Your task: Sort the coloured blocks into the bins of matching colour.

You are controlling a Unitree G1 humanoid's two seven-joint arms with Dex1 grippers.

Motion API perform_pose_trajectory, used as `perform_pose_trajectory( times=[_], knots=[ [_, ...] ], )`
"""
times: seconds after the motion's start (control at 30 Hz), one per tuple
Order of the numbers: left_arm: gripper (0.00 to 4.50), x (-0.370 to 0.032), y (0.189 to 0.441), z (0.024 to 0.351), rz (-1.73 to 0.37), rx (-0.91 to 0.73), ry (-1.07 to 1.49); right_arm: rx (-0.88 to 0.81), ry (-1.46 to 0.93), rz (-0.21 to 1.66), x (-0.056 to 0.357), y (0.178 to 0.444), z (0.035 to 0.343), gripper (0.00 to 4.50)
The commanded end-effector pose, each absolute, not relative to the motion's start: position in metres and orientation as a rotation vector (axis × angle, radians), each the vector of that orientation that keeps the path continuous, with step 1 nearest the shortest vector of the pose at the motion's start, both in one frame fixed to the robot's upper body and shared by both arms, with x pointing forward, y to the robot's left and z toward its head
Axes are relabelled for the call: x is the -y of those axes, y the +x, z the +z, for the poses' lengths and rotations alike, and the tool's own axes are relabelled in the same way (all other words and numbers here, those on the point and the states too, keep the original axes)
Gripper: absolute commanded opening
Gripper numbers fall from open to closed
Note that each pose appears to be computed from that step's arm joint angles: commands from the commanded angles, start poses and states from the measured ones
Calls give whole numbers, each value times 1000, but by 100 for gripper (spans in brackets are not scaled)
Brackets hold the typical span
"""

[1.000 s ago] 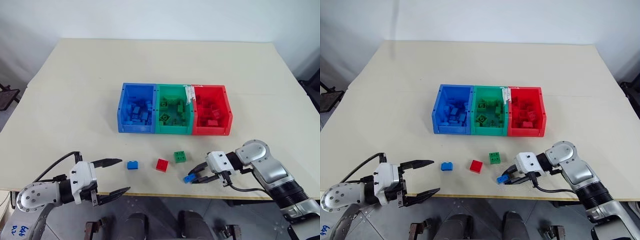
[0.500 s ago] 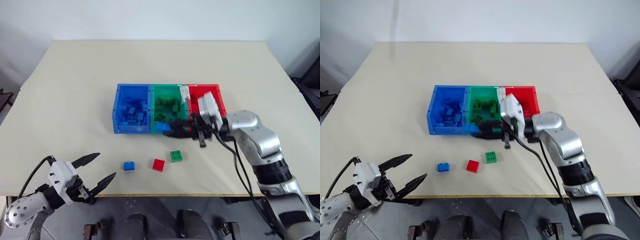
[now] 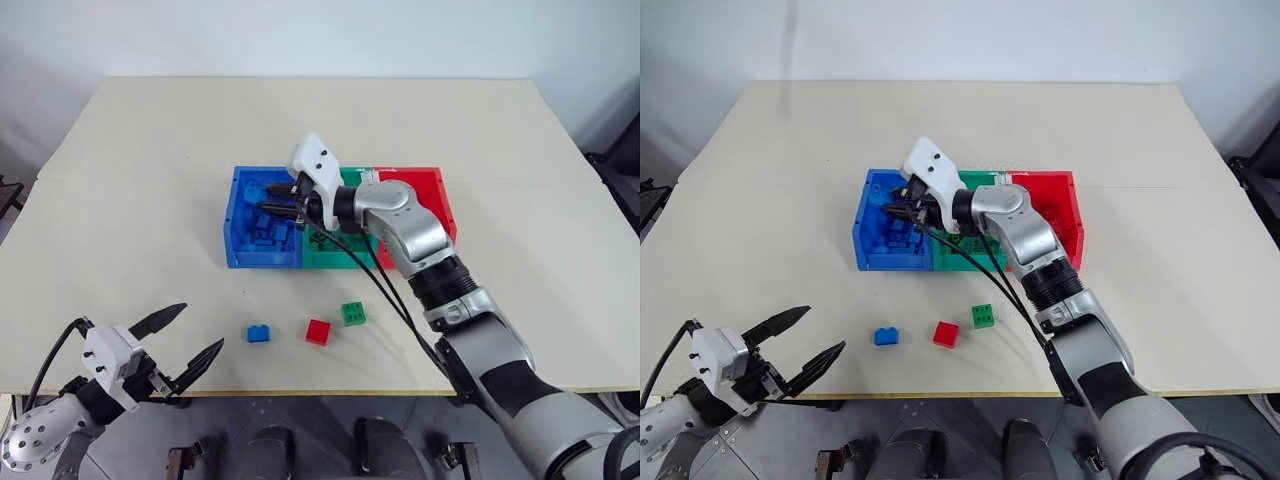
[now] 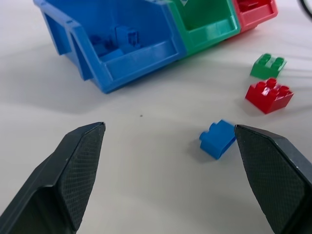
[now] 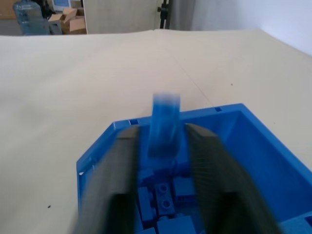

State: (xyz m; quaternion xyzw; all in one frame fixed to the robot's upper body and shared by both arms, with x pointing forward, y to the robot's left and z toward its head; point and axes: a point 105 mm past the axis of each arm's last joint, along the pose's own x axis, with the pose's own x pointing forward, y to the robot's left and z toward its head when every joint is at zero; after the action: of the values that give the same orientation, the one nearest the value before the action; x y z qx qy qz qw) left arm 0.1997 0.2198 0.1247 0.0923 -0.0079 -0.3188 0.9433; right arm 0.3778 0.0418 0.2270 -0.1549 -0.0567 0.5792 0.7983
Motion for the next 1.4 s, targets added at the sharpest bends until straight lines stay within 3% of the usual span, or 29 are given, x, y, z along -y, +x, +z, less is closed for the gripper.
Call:
perform_pose_trajectory(
  times=[0.03, 0.2, 0.37, 0.67, 0.8, 0.9, 1.0, 1.23, 1.4],
  knots=[
    [450, -212, 196, 135, -682, 47, 175, 202, -352, 1237, -40, 377, 244, 290],
    [450, -212, 200, 135, -708, 35, 173, 317, -325, 1312, 3, 358, 249, 446],
    [450, -202, 207, 135, -792, 24, 158, 373, -347, 1354, 67, 330, 234, 446],
    [450, -173, 246, 140, -979, 35, 192, 95, -539, 1189, 198, 296, 161, 446],
    [450, -155, 262, 148, -1079, 76, 226, 5, -548, 1122, 229, 284, 146, 446],
    [450, -151, 269, 166, -1088, 172, 214, 8, -548, 1108, 230, 286, 145, 446],
    [450, -154, 264, 166, -1142, 149, 214, 31, -526, 1127, 219, 289, 150, 446],
    [450, -185, 248, 153, -1110, 49, 241, -122, -469, 1404, 150, 285, 142, 446],
    [450, -200, 238, 148, -1048, 15, 261, -175, -499, 1466, 114, 288, 132, 446]
  ],
)
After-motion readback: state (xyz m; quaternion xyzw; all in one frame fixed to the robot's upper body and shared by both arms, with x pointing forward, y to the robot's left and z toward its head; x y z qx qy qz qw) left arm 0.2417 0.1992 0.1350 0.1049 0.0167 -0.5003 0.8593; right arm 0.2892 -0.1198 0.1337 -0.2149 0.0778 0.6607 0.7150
